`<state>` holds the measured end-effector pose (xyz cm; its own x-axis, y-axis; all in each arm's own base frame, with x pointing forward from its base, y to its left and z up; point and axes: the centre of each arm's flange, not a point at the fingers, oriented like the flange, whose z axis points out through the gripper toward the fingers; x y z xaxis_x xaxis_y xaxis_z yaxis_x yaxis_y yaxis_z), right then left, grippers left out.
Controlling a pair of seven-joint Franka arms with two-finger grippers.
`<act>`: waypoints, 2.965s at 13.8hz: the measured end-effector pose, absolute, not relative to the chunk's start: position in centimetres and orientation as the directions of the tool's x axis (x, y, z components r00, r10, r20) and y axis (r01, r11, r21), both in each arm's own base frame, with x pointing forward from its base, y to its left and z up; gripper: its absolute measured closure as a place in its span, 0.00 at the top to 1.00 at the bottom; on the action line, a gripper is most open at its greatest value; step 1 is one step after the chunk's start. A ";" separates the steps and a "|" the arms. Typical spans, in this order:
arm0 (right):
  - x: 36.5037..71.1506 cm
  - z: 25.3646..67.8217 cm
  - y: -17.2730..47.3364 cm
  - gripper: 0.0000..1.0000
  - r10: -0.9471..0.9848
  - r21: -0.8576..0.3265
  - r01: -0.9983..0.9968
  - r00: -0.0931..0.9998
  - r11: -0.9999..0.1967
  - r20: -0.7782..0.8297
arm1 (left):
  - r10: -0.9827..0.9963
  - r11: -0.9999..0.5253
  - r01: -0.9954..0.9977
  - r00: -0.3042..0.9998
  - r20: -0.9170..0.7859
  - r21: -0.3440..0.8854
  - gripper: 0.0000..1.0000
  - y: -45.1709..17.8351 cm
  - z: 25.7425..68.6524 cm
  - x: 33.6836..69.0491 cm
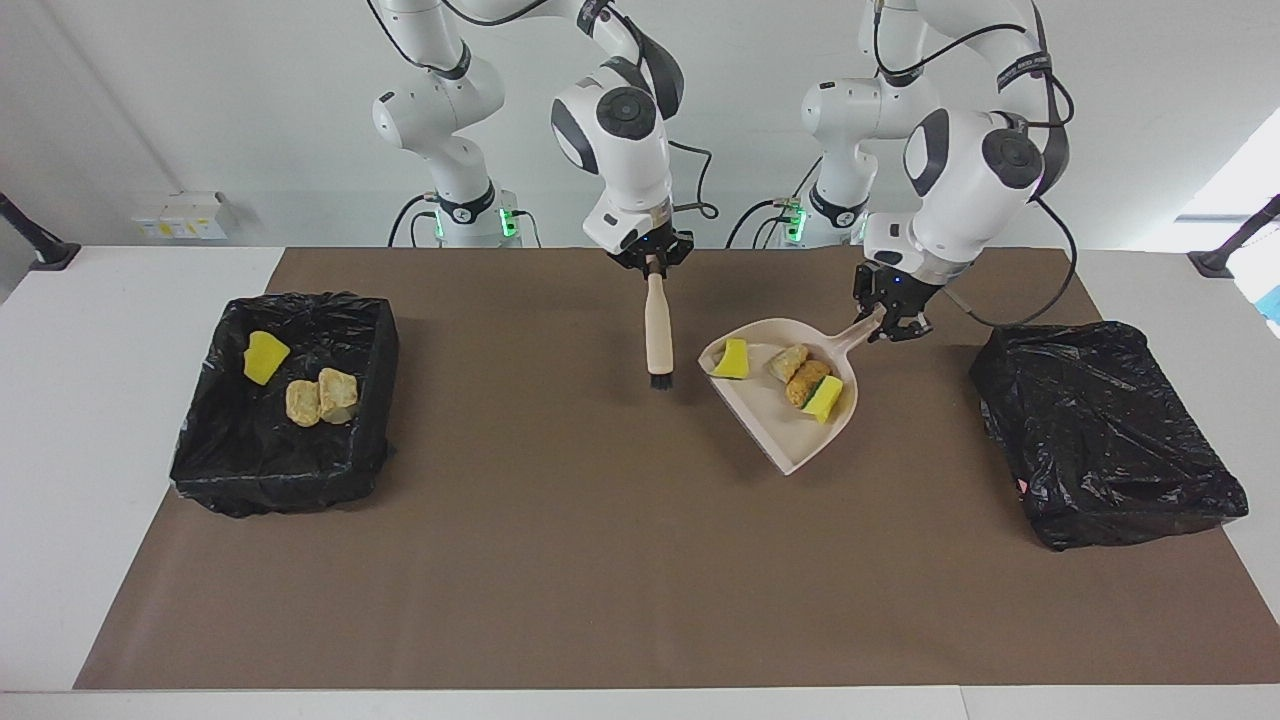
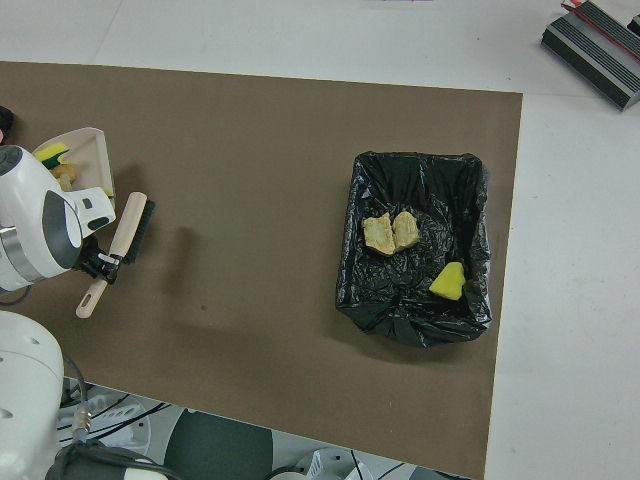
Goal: Sweep and dump trash in bin
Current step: 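Carry the dustpan to the bin near the left arm and tip it, then return the dustpan to the table center with the left gripper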
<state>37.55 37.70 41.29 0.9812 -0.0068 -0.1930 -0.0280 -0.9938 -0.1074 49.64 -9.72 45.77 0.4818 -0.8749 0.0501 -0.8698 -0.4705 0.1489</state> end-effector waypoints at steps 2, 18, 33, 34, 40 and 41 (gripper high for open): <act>34.5 39.9 39.7 0.26 -0.012 -0.099 -0.029 0.985 -0.995 -0.170 | -0.861 -0.494 -0.856 0.506 0.055 0.150 0.32 -7.9 48.3 50.4; 32.3 37.5 45.1 0.78 -0.053 -0.081 -0.064 0.991 -0.995 -0.124 | -0.843 -0.534 -0.844 0.536 -0.053 -0.042 0.32 25.5 58.3 53.7; 53.5 56.8 19.4 1.00 0.203 -0.056 0.197 0.972 -0.979 -0.116 | -0.810 -0.165 -0.980 0.201 -0.551 -0.115 0.32 25.2 59.5 57.5; 54.2 57.6 16.9 1.00 0.227 -0.063 0.221 0.967 -0.973 -0.117 | -0.797 -0.143 -0.984 0.180 -0.577 -0.109 0.32 24.5 59.6 57.8; 56.0 59.5 6.3 1.00 0.234 -0.017 0.234 0.965 -0.972 -0.121 | -0.687 -0.051 -0.996 0.088 -0.721 -0.072 0.32 22.8 60.6 58.8; 56.1 59.6 5.3 1.00 0.219 0.003 0.220 0.968 -0.975 -0.121 | -0.676 -0.041 -0.997 0.079 -0.733 -0.069 0.32 22.5 60.7 58.9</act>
